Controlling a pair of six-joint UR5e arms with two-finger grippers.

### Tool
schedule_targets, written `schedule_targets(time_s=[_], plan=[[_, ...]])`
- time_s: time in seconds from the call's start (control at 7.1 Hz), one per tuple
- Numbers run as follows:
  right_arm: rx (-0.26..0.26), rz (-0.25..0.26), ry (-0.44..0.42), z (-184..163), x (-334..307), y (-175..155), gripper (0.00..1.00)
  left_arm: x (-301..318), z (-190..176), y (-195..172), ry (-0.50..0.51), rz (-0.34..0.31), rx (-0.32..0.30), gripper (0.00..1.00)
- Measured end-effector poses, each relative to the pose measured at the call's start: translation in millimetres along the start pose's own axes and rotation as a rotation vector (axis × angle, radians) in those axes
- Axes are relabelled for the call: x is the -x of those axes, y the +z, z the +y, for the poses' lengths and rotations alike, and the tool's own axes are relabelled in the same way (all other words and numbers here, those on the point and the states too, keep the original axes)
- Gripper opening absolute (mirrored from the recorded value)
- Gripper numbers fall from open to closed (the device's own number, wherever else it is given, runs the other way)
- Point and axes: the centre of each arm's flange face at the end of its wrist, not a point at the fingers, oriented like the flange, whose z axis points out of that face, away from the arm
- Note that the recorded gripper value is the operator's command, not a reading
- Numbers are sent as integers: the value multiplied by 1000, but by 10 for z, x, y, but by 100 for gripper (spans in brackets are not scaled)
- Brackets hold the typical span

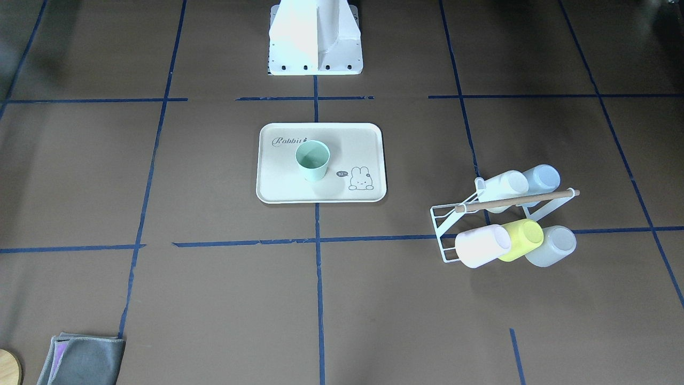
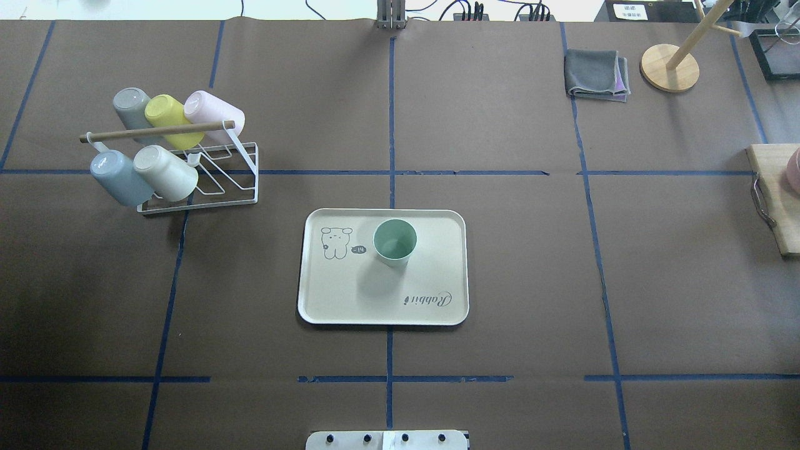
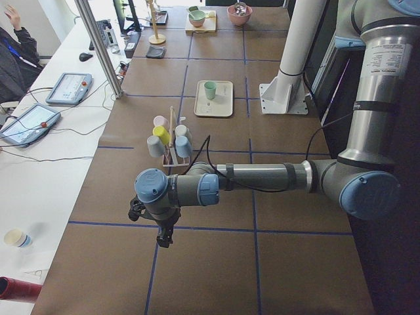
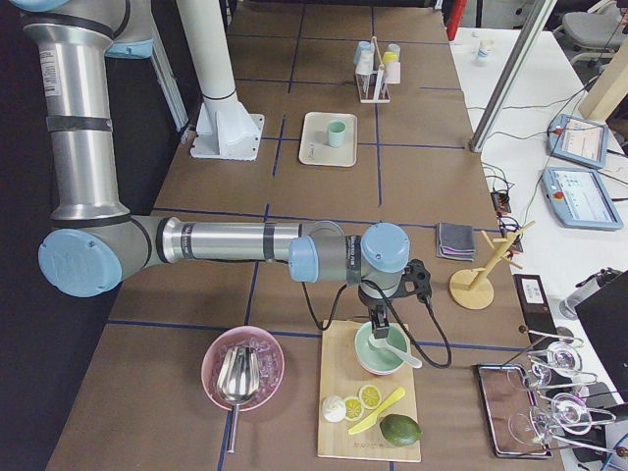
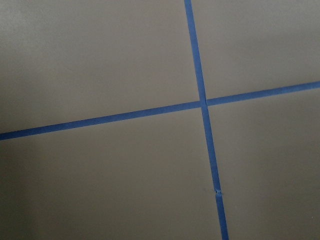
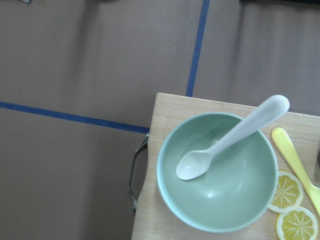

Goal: Pick up and place green cup on tray

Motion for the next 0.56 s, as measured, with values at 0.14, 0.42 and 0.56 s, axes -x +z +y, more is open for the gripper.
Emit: schedule_targets(time_s=[0.14,0.42,0.56], plan=[[13,0,16,87,-113,-33,100,-4,39,-8,-8,5,8,100],[21,1,33,180,-190,-26,100,-88,138,-71,-32,10,25,100],[22,1,41,203,-196,-19,100,-177,171,-149,-58,16,49,100]])
